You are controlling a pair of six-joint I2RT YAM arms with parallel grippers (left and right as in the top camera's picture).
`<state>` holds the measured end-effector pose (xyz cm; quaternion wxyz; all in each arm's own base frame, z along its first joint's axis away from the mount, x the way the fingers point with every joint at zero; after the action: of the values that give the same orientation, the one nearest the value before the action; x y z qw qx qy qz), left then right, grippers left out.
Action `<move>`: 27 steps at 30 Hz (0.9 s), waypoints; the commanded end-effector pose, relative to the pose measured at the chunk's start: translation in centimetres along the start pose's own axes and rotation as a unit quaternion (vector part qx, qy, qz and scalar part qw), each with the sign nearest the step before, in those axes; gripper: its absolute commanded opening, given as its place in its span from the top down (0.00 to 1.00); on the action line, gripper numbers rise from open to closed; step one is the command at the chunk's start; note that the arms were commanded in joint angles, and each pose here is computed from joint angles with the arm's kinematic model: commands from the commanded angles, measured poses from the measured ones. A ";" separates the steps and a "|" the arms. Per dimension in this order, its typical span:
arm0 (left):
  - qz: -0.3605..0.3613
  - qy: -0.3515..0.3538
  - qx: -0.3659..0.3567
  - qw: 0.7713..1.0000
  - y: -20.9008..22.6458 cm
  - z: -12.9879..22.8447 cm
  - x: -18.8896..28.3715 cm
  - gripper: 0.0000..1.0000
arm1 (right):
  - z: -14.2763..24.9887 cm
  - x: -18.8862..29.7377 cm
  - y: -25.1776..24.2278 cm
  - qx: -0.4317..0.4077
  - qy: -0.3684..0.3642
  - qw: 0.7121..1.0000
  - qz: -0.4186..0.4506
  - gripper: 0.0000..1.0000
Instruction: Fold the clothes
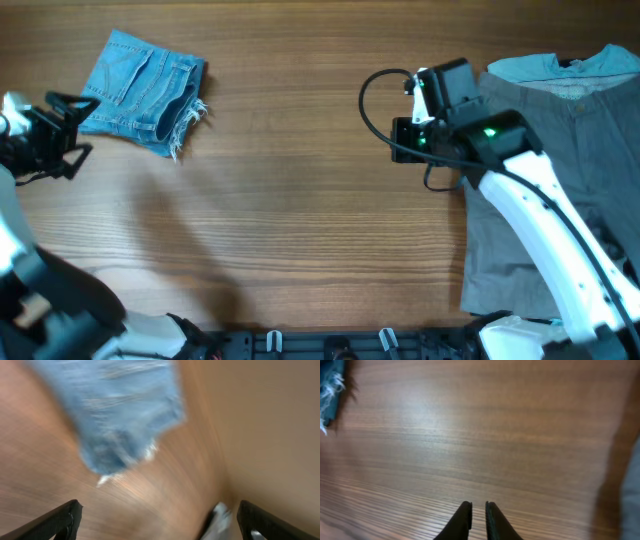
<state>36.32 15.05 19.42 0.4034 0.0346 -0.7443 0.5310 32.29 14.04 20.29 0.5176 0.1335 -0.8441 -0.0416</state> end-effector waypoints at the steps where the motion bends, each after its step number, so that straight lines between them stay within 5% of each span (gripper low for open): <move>1: 0.049 -0.004 -0.306 0.951 -9.0 6.2 2.4 0.00 | -1.8 6.8 0.2 0.097 -0.104 0.990 0.012 0.81; 4: 0.017 -0.018 -0.421 0.907 -13.6 12.2 3.3 0.00 | -1.6 12.6 0.3 0.119 -0.183 0.976 0.014 0.78; 8: -0.033 -0.034 -0.482 0.875 -15.1 18.6 5.5 0.00 | 0.2 19.8 0.8 0.122 -0.281 0.952 -0.007 0.67; 10: -0.049 -0.032 -0.490 0.870 -14.6 20.8 6.7 0.00 | 1.1 22.2 0.8 0.123 -0.316 0.941 -0.013 0.48; 11: -0.056 -0.024 -0.500 0.864 -14.1 21.9 7.3 0.00 | 1.7 23.5 0.7 0.123 -0.335 0.934 -0.016 0.31; 12: -0.058 -0.012 -0.506 0.861 -13.7 22.8 7.6 0.00 | 2.2 24.4 0.7 0.123 -0.347 0.930 -0.018 0.00; 27: -0.068 0.011 -0.505 0.860 -13.0 23.4 7.2 0.00 | 3.7 24.0 0.3 0.123 -0.326 0.937 -0.014 0.00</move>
<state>24.34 -7.09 31.28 0.4098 -0.1351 -0.9005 0.0544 18.51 7.82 39.41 0.1906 0.1945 -0.9622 0.0072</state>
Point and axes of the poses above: each gripper's point midway between its finger pads, its own x axis back along the fingers, its own y axis along the line the jaws close on, z = x × y, the point moved 1 cm from there along x, back along the fingers, and after that the axes turned 4 degrees about x, right-handed, at the moved point
